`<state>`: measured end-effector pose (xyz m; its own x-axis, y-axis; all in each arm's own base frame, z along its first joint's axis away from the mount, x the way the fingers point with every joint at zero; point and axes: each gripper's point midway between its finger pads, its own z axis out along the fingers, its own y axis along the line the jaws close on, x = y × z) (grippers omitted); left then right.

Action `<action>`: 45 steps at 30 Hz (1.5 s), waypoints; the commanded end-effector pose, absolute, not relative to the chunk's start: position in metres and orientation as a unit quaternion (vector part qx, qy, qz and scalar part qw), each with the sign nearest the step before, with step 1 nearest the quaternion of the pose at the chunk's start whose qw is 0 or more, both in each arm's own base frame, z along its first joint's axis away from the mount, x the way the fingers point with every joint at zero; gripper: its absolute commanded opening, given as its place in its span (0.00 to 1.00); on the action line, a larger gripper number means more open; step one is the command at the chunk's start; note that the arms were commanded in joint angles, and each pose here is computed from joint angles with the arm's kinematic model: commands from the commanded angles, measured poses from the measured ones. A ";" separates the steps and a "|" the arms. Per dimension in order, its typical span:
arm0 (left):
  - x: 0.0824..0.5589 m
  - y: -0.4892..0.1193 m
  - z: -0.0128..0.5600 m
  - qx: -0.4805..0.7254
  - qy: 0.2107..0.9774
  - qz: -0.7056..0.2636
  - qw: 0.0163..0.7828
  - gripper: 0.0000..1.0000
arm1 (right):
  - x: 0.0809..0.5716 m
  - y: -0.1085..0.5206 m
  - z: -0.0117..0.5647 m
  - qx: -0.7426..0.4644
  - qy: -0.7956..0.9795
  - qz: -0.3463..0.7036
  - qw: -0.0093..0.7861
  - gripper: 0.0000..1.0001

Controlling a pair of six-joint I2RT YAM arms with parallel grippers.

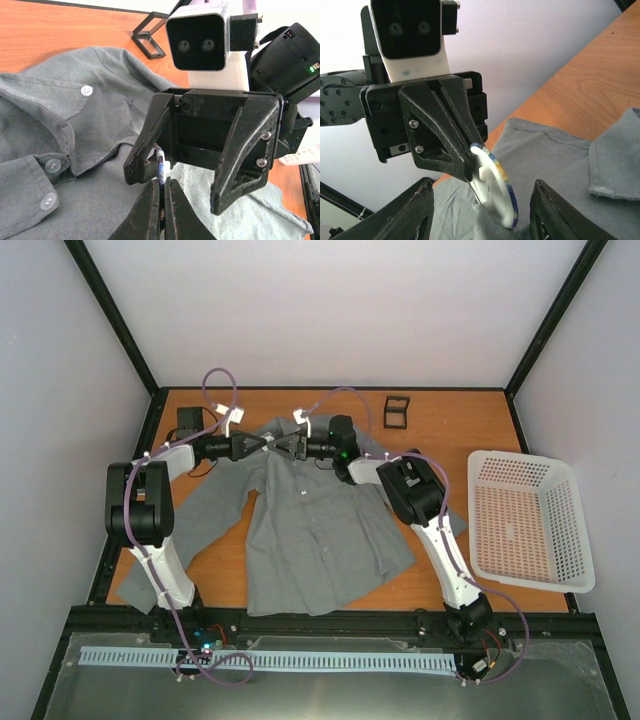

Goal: Pin the brooch onto the clothing

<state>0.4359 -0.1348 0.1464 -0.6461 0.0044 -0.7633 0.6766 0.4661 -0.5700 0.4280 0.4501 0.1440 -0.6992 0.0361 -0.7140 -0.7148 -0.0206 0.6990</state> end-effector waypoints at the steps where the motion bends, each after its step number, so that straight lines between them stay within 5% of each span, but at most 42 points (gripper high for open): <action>1: 0.435 -0.134 0.159 0.218 0.770 -0.480 0.360 0.01 | 0.428 0.460 0.138 -0.268 0.637 0.663 0.288 0.51; 24: 0.429 -0.133 0.164 0.229 0.764 -0.474 0.373 0.01 | 0.440 0.463 0.113 -0.219 0.664 0.660 0.276 0.30; 45: 0.402 -0.141 0.196 0.328 0.697 -0.459 0.444 0.01 | 0.445 0.465 0.105 -0.193 0.666 0.681 0.233 0.26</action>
<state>0.4234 -0.1286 0.1507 -0.5543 0.0373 -0.8315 0.7382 0.4834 -0.4704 0.4275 0.4667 0.1297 -0.7675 0.0226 -0.6406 -0.6406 -0.0641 0.7652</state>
